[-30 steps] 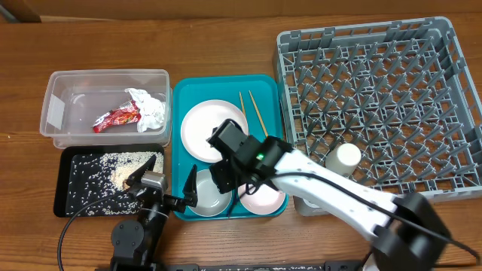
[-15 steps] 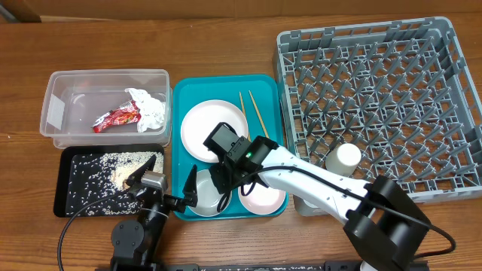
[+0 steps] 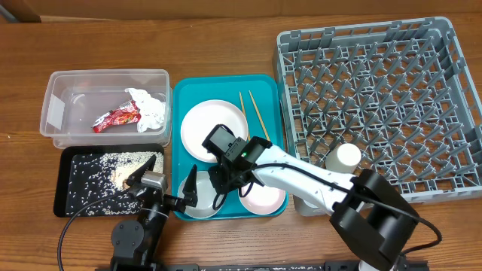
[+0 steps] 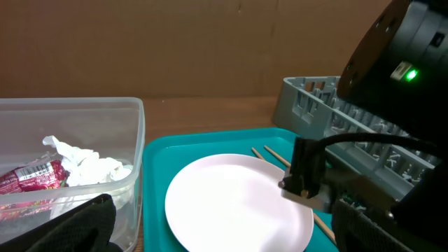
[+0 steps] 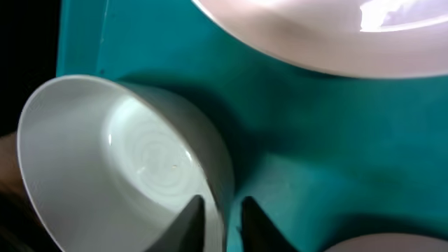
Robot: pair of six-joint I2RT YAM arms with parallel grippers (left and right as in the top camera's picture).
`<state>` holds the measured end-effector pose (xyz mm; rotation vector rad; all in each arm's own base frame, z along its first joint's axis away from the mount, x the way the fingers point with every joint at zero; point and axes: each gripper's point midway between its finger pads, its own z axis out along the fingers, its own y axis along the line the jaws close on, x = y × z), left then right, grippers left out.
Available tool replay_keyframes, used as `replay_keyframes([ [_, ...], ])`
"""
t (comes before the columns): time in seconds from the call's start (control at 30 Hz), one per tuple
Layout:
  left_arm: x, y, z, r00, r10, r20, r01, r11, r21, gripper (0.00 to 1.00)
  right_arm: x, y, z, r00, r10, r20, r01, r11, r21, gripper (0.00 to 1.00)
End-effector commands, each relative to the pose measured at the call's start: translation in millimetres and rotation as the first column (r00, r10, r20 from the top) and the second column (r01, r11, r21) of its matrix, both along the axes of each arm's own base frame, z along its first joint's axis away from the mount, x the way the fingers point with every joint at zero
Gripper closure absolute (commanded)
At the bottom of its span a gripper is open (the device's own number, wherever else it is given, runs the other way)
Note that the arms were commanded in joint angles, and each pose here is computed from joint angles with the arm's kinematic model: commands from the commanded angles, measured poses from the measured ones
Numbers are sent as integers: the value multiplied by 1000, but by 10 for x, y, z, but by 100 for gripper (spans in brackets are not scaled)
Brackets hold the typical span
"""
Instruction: Sort waste into correct bins and load items into the dishwasher
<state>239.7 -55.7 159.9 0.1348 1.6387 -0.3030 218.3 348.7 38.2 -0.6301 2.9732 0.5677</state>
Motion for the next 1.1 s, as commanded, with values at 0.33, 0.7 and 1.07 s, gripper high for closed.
replay_keyframes([
  [0.33, -6, -5, 6, 1000, -5, 4, 5, 1000, -12, 0, 95, 59, -34, 998, -58, -33, 59, 997, 41, 78],
  [0.7, -6, -5, 6, 1000, -5, 4, 5, 1000, -12, 0, 89, 55, -104, 995, -85, -54, 87, 996, 27, 85],
  [1.07, -6, -5, 6, 1000, -5, 4, 5, 1000, -12, 0, 202, 75, 173, 993, -116, 8, 115, 992, 54, 96],
])
